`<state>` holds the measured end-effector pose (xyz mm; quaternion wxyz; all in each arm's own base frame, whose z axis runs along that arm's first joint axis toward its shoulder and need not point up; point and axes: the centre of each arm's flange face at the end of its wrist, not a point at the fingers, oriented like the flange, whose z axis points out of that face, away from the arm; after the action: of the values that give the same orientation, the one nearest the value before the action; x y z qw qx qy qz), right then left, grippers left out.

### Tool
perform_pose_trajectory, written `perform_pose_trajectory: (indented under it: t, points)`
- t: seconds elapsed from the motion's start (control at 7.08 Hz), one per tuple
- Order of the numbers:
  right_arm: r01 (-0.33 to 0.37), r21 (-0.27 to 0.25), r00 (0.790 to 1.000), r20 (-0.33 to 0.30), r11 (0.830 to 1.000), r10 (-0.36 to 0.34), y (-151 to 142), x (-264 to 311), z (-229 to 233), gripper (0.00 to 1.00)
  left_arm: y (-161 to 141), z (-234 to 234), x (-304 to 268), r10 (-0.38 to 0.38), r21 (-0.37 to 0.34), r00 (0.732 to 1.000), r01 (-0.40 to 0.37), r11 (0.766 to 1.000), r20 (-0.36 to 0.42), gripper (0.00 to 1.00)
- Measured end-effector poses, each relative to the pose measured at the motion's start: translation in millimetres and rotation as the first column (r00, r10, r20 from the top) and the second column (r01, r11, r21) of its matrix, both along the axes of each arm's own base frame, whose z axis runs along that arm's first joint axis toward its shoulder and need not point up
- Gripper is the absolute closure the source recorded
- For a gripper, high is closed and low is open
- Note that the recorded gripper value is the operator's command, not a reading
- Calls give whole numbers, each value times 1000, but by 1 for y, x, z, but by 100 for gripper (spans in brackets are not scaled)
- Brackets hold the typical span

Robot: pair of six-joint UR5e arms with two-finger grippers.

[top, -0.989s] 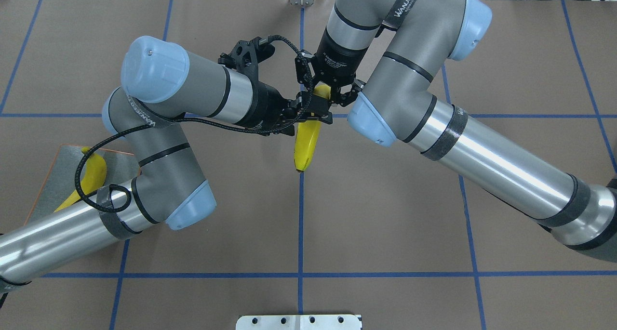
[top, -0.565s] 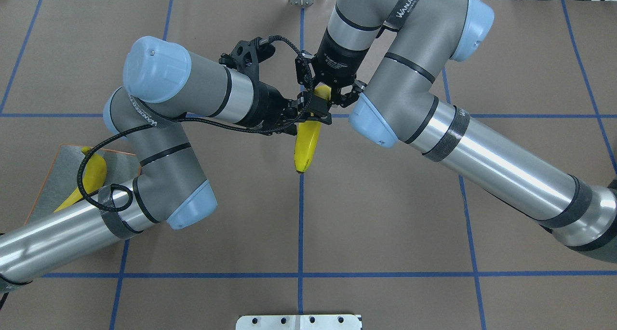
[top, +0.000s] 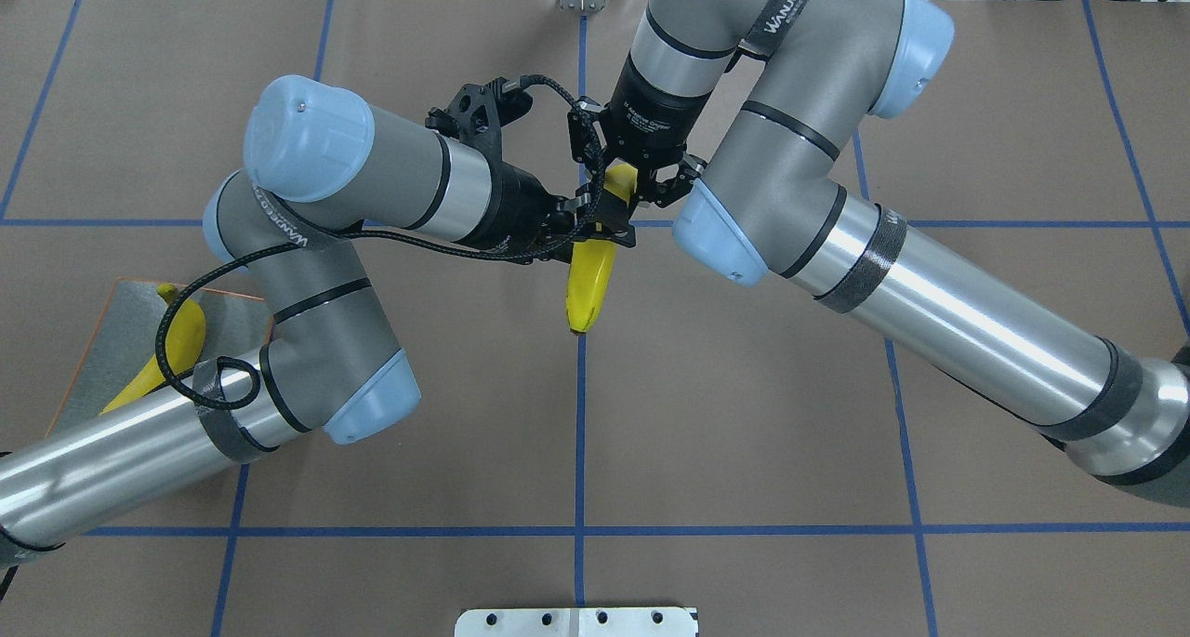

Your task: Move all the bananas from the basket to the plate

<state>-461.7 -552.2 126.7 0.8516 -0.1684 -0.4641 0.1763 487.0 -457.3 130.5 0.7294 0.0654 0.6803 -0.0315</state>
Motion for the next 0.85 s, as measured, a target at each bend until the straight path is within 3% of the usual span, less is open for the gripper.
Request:
perform_pose_trajectory:
  t: [0.14,0.28,0.42,0.57,0.85]
  points:
    - [-1,1,1000,-1,1000,1,0,0,0,100,1,0,1,2,0,1000,-2,1000,1,80]
    - [-1,1,1000,-1,1000,1,0,0,1,100,2,1,2,4,1,1000,-4,1000,1,100]
    - [-1,3,1000,0,1000,1,0,0,0,62,3,3,3,7,7,1000,-7,1000,5,100]
    - [-4,5,1000,2,1000,4,-1,1,0,1,3,6,5,13,35,1000,-14,999,15,100]
    - [-11,17,1000,19,1000,11,1,4,3,0,3,11,7,22,103,999,-25,994,35,100]
